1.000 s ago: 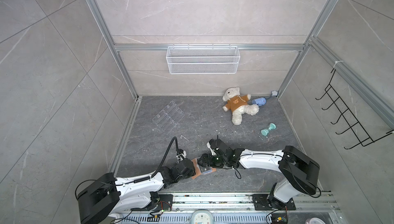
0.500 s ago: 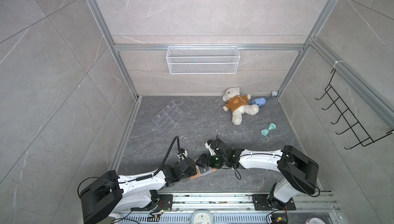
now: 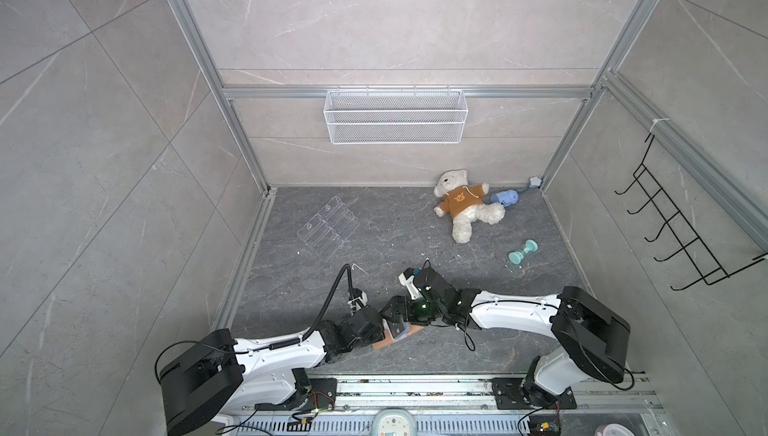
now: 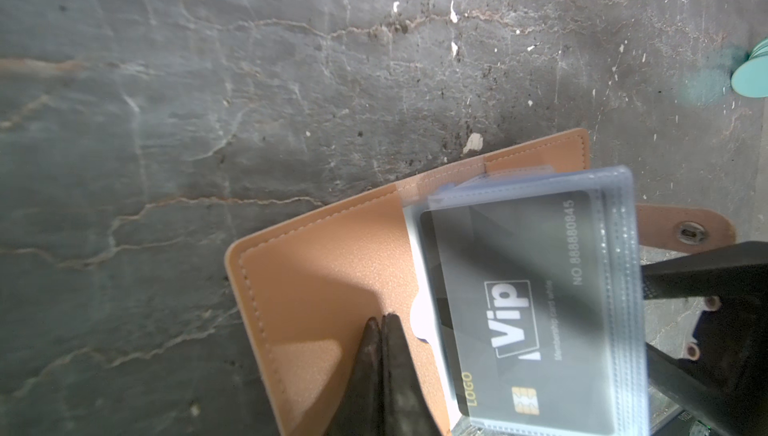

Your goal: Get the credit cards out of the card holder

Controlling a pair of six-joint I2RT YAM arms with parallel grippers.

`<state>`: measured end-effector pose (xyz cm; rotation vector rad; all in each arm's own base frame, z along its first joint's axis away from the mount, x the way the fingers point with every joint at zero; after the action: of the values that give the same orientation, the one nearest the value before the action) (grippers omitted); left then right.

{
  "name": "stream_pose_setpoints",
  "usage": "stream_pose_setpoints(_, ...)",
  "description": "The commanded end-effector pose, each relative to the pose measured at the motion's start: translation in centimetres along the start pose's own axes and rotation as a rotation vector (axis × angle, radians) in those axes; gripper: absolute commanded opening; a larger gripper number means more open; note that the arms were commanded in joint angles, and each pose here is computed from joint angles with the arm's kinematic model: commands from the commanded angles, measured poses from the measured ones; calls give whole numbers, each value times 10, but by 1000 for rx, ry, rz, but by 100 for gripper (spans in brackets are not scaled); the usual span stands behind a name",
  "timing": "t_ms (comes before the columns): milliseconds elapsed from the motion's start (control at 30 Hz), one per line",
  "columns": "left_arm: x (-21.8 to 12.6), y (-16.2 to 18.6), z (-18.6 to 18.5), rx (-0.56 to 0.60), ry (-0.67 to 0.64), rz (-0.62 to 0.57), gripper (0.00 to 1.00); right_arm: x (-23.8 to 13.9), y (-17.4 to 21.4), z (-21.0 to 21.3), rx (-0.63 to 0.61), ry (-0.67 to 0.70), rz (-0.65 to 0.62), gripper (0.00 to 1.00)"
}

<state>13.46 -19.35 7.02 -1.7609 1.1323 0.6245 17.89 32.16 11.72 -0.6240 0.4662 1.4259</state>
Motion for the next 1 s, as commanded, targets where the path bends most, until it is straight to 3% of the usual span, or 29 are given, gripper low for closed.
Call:
stream_pose_setpoints(0,1,2,-5,12,24,16,1,1,1,23,-14,-125,29,87)
stream_pose_setpoints(967,0,-17,-41,27,173,-57,0,-28,-5,26,76,-166,-56,85)
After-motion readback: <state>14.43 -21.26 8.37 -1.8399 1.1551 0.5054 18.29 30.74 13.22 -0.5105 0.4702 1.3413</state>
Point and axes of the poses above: each gripper's point midway between its finger pads, its own x axis out along the fingers, its own z axis along the line the jaws close on, y = z × x, the point moved 6 cm from there along -x, back along the fingers, and after that the axes turned 8 degrees about x, right-handed, at the moved point
